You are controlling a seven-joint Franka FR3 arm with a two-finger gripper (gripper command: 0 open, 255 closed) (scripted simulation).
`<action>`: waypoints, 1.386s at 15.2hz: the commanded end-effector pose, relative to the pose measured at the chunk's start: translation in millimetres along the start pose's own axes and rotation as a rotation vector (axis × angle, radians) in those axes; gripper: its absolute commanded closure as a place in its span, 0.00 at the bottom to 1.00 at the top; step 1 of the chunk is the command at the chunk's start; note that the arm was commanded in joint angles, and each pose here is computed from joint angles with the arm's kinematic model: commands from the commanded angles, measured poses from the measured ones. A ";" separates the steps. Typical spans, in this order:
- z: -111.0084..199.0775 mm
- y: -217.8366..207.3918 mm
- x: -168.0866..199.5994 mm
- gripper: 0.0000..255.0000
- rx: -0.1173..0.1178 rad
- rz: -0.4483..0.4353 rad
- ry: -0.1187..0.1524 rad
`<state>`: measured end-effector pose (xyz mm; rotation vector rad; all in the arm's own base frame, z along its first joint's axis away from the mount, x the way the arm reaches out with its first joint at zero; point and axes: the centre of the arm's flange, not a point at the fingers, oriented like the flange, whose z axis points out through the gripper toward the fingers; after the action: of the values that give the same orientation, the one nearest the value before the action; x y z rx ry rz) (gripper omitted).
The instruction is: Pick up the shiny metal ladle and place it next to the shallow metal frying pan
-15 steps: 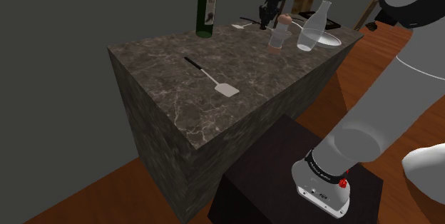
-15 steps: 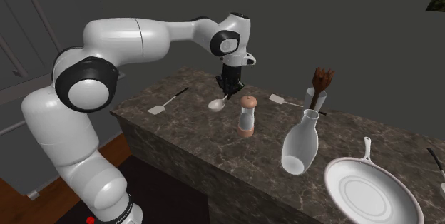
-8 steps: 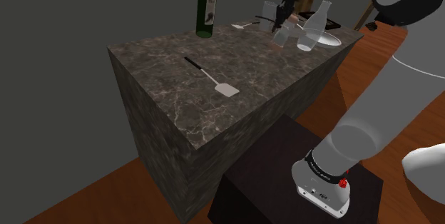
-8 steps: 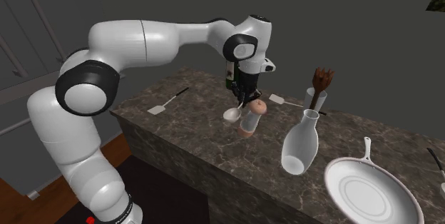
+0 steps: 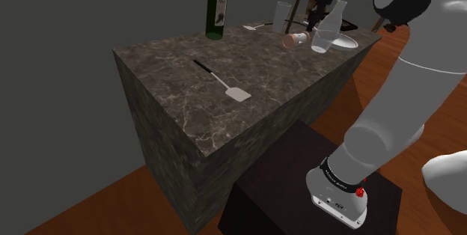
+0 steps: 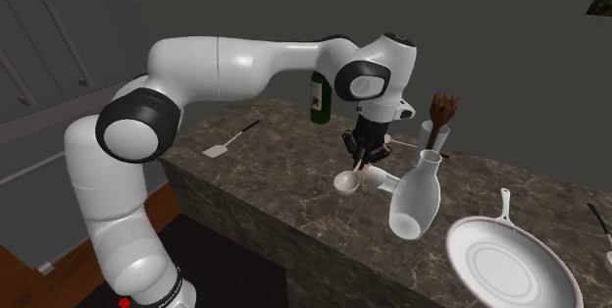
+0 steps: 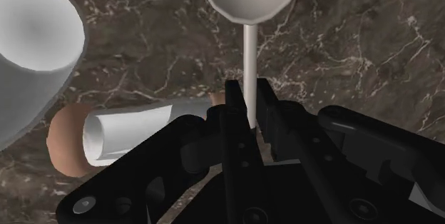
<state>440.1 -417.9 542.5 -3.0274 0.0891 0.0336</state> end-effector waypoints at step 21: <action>74.8 89.9 -22.6 1.00 0.000 -0.002 0.000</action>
<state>417.1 -503.0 470.7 -3.0656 0.0878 -0.0068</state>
